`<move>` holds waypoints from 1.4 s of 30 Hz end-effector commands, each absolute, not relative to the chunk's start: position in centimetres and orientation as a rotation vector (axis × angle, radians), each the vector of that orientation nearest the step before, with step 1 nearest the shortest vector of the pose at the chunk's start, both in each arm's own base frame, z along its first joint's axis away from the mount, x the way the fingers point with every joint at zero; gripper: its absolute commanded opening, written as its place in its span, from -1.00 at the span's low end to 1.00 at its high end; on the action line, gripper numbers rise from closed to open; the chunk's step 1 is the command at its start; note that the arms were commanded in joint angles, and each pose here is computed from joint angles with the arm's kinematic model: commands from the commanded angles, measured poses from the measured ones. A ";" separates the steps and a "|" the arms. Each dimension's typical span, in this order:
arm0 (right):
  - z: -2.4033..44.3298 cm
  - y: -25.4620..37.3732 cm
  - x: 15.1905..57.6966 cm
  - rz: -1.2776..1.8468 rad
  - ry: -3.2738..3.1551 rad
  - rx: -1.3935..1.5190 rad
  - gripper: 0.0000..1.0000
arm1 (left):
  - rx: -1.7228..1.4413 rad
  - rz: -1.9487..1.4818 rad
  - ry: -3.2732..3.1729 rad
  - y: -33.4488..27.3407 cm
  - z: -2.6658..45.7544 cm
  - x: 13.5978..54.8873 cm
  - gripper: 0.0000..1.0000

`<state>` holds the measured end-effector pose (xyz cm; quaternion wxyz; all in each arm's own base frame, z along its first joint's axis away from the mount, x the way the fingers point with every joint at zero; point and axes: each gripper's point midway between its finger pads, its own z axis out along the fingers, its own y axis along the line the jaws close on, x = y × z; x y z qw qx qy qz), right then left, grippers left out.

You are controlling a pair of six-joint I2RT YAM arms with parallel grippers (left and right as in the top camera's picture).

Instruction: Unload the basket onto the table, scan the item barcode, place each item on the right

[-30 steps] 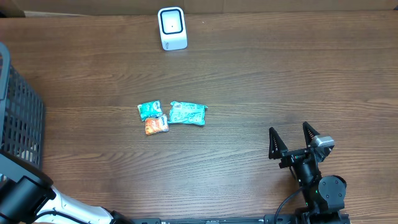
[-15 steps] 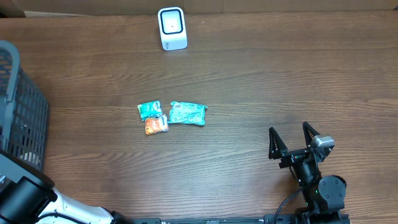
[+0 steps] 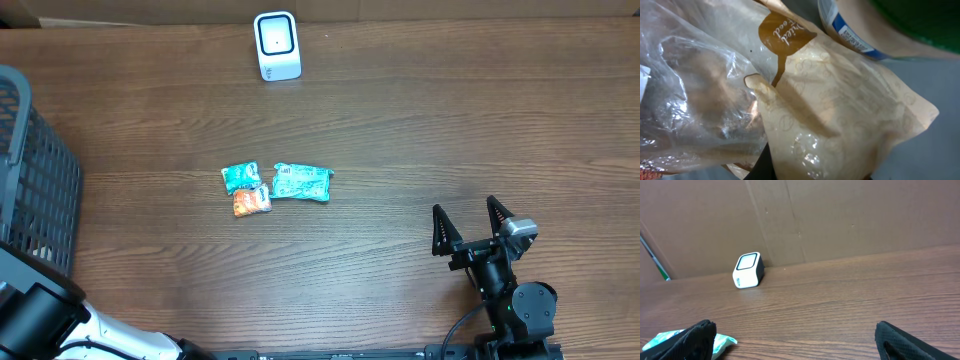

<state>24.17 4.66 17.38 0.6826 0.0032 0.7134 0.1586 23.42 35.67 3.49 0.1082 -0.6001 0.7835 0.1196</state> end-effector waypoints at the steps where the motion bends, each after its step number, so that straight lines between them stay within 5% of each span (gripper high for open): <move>1: 17.2 4.8 24.1 0.359 1.598 0.001 1.00 | -1.810 0.200 2.399 34.2 1.9 23.9 -0.92; 12: 17.2 4.8 24.1 0.359 1.598 0.001 1.00 | -1.633 -0.053 2.239 35.9 18.0 30.2 -0.92; 25: 17.2 4.8 24.1 0.359 1.598 0.001 1.00 | -1.331 -0.189 2.099 31.6 33.5 31.3 -0.91; 36: 17.2 4.8 24.2 0.359 1.598 0.001 1.00 | -0.904 -0.130 1.991 21.5 45.6 30.1 -0.92; 42: 17.2 4.8 24.1 0.359 1.598 0.001 1.00 | -0.534 -0.173 2.075 11.8 47.7 31.9 -0.92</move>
